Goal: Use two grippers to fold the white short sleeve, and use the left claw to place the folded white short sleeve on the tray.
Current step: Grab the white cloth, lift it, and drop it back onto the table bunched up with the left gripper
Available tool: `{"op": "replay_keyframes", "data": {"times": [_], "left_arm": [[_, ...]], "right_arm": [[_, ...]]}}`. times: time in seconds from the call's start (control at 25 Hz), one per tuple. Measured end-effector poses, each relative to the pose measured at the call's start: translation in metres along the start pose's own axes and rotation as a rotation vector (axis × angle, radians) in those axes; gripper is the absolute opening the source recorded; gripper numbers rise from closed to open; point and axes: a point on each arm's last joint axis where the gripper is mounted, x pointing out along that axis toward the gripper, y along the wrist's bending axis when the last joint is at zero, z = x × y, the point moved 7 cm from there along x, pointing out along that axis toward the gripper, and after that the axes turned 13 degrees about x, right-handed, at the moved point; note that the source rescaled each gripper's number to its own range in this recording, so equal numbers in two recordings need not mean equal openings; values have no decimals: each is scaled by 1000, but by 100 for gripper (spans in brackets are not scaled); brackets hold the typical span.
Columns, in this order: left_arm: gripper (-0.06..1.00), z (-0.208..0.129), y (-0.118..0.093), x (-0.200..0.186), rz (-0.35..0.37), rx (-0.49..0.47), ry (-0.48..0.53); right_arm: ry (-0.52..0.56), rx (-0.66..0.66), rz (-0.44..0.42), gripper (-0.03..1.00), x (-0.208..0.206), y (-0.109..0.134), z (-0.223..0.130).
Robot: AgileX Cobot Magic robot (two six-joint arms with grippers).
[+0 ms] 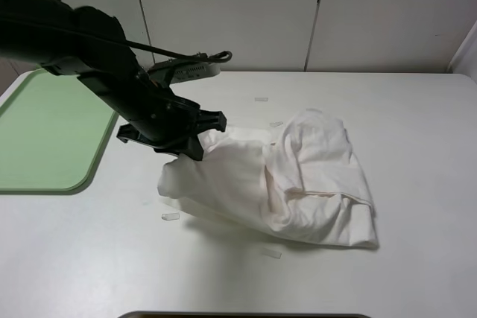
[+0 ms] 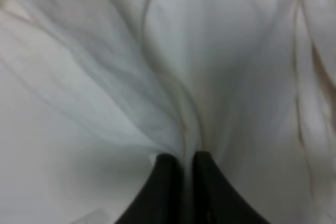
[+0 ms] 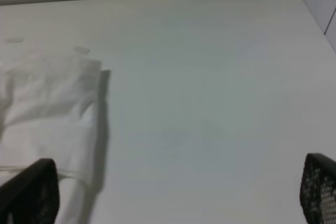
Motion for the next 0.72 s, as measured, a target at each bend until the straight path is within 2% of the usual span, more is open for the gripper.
{"op": "replay_keyframes", "data": {"times": [0.2,0.28,0.72], "left_arm": [[5,-2,10,-29,26,80,31],[5,-6,19,-55,63,146,56],[4,-26,41,-131,207,297,131]], "right_arm": [[0,0,0,100,0,0,0],[0,0,0,100,0,0,0],[0,0,0,100,0,0,0]]}}
